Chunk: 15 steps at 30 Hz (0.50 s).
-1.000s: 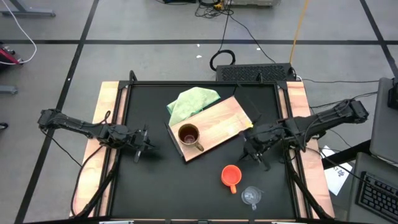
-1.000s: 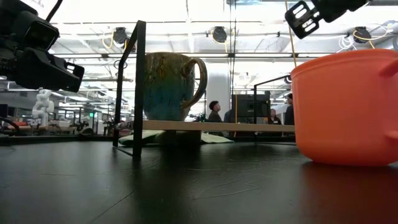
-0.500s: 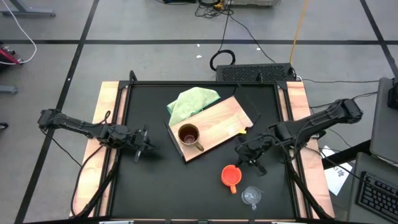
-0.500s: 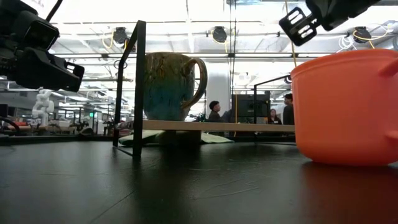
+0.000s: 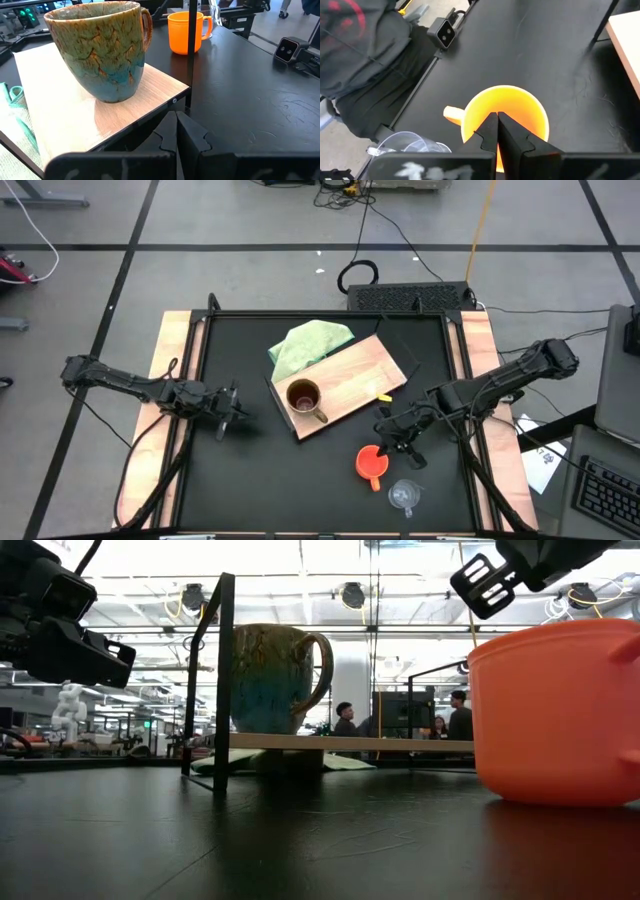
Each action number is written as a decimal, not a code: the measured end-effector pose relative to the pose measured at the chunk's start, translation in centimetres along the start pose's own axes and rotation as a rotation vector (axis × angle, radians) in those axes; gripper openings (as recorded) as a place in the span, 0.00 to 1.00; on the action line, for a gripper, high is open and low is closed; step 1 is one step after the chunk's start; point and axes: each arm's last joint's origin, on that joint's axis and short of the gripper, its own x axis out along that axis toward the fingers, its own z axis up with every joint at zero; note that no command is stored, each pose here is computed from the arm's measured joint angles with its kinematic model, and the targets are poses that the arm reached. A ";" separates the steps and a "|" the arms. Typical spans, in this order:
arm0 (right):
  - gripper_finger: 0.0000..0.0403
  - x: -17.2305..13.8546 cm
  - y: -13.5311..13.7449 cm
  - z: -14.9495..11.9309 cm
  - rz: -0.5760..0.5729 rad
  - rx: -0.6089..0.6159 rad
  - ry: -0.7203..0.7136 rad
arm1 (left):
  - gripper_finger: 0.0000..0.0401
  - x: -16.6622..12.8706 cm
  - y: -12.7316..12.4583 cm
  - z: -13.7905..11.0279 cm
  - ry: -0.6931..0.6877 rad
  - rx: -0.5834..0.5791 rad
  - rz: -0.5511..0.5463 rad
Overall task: Stack small to large cups/mugs on shelf
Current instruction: Put the orange mug on the shelf
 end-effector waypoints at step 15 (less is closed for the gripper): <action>0.12 1.0 -0.1 0.7 0.009 -0.016 -0.063 | 0.01 0.0 0.0 0.0 0.003 0.000 0.000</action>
